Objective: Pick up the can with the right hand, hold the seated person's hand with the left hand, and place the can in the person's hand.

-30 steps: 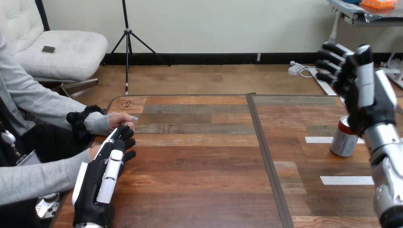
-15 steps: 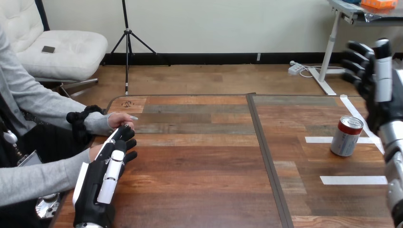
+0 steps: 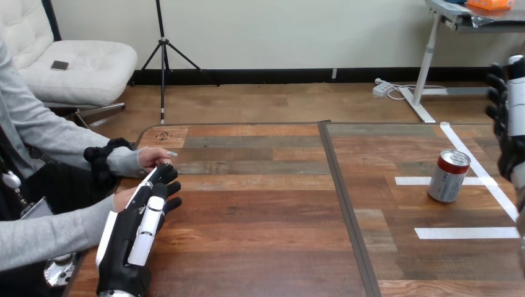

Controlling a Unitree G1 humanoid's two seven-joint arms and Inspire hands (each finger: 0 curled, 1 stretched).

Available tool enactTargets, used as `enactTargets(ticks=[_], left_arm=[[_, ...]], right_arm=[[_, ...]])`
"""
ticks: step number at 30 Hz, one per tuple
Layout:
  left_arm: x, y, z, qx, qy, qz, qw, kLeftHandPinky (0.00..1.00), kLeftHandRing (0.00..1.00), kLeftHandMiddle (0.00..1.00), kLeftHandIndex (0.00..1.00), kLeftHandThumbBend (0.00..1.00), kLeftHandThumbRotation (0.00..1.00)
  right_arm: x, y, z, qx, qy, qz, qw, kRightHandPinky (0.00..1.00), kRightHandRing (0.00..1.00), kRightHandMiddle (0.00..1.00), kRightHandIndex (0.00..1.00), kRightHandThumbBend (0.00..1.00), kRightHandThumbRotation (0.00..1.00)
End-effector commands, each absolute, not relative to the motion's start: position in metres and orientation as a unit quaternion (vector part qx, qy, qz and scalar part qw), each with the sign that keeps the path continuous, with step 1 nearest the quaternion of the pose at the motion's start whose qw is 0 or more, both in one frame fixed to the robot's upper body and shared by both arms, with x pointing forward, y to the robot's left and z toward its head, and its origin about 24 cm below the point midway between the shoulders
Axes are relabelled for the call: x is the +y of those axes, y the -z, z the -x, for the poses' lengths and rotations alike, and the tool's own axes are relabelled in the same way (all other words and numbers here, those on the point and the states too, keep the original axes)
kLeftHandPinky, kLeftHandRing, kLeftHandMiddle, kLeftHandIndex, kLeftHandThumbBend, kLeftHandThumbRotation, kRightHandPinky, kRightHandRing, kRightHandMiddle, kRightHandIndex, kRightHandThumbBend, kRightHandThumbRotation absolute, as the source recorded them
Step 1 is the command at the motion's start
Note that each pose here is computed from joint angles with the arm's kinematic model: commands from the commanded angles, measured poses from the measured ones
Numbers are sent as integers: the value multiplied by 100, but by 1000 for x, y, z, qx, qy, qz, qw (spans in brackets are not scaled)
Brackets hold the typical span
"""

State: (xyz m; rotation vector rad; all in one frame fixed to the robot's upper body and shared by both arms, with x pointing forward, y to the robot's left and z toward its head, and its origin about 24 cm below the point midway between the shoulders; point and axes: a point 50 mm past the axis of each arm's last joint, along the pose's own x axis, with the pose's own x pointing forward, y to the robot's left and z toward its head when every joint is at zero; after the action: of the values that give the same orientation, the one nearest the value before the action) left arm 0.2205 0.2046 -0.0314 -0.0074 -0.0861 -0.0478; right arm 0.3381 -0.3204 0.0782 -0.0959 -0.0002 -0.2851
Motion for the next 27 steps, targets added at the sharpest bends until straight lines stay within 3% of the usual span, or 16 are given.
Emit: enactTargets(ticks=[1, 14, 21, 27], left_arm=[[202, 14, -236, -84, 30, 2, 996, 83, 87, 89, 88, 52, 86], [201, 13, -236, -85, 34, 0, 996, 84, 87, 89, 88, 54, 86], [201, 14, -236, -85, 35, 3, 996, 84, 87, 89, 88, 55, 85], [201, 14, -236, -88, 33, 1, 996, 84, 87, 88, 88, 55, 85]], right_arm=[[-323, -118, -356, -45, 150, 48, 987, 100, 100, 99, 99, 99, 99], [-331, -115, -355, 5, 192, 79, 978, 100, 100, 100, 100, 100, 86], [-334, -110, -354, 34, 211, 112, 971, 100, 100, 100, 98, 100, 72], [-333, -105, -353, 45, 214, 110, 970, 100, 100, 99, 97, 100, 55]])
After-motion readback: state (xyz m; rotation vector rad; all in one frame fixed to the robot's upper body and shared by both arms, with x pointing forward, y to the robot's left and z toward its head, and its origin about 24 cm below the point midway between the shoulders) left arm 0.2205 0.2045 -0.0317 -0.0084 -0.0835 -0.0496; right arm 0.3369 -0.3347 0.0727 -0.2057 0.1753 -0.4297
